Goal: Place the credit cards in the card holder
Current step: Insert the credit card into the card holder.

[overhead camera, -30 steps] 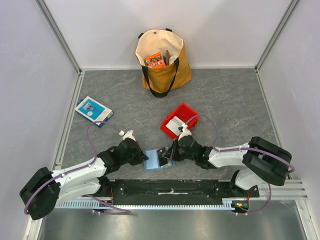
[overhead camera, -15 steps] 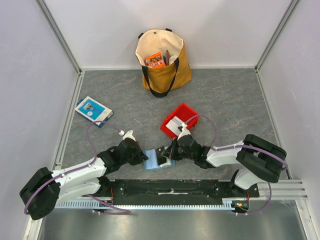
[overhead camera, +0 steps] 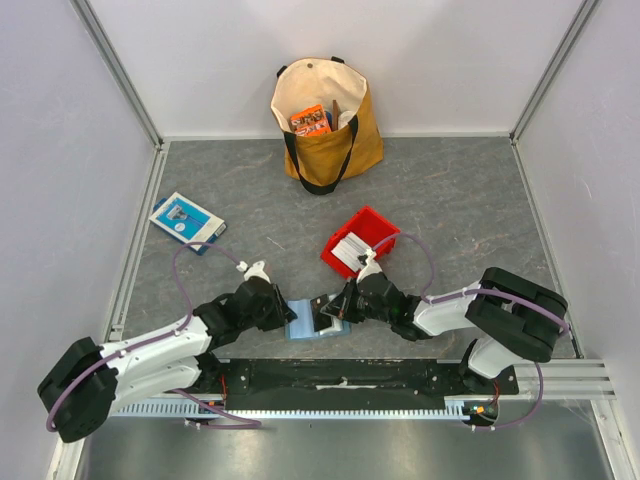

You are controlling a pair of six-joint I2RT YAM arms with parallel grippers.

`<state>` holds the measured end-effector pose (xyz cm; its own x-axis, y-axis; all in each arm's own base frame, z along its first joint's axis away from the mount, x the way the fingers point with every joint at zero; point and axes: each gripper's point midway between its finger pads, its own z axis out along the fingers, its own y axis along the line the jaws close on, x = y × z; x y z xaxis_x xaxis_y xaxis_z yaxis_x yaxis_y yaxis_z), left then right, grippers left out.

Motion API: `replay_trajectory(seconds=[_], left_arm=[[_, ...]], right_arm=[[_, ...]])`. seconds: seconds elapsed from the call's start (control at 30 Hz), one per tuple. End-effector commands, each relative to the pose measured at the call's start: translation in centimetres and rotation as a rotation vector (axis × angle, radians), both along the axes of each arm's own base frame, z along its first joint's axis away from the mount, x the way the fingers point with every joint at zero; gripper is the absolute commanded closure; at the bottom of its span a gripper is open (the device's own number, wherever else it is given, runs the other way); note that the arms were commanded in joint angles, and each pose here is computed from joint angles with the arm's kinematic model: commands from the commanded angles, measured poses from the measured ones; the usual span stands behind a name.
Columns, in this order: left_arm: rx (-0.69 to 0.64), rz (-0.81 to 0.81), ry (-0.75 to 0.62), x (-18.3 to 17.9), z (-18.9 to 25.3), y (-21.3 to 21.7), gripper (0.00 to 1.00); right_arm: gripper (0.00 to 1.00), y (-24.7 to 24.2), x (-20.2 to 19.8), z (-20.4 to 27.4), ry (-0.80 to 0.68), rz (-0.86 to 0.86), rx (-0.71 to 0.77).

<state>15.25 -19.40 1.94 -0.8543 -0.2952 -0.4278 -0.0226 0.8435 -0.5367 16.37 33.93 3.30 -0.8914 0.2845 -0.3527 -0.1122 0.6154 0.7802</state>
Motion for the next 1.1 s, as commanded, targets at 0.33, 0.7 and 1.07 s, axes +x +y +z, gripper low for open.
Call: replay_trajectory(seconds=[0.33,0.7,1.07], left_arm=[[0.042,0.080,0.014,-0.5,-0.5,2.1,0.93],[0.081,0.061,0.036,-0.5,-1.1,2.0,0.98],[0.081,0.072,0.035,-0.4,-1.2,2.0,0.98]], right_arm=[[1.00,-0.9,-2.1,-3.1,0.112,0.019,-0.082],[1.00,0.4,-3.8,-3.7,0.161,0.079,-0.115],[1.00,0.3,-3.9,-3.8,0.158,0.086,-0.125]])
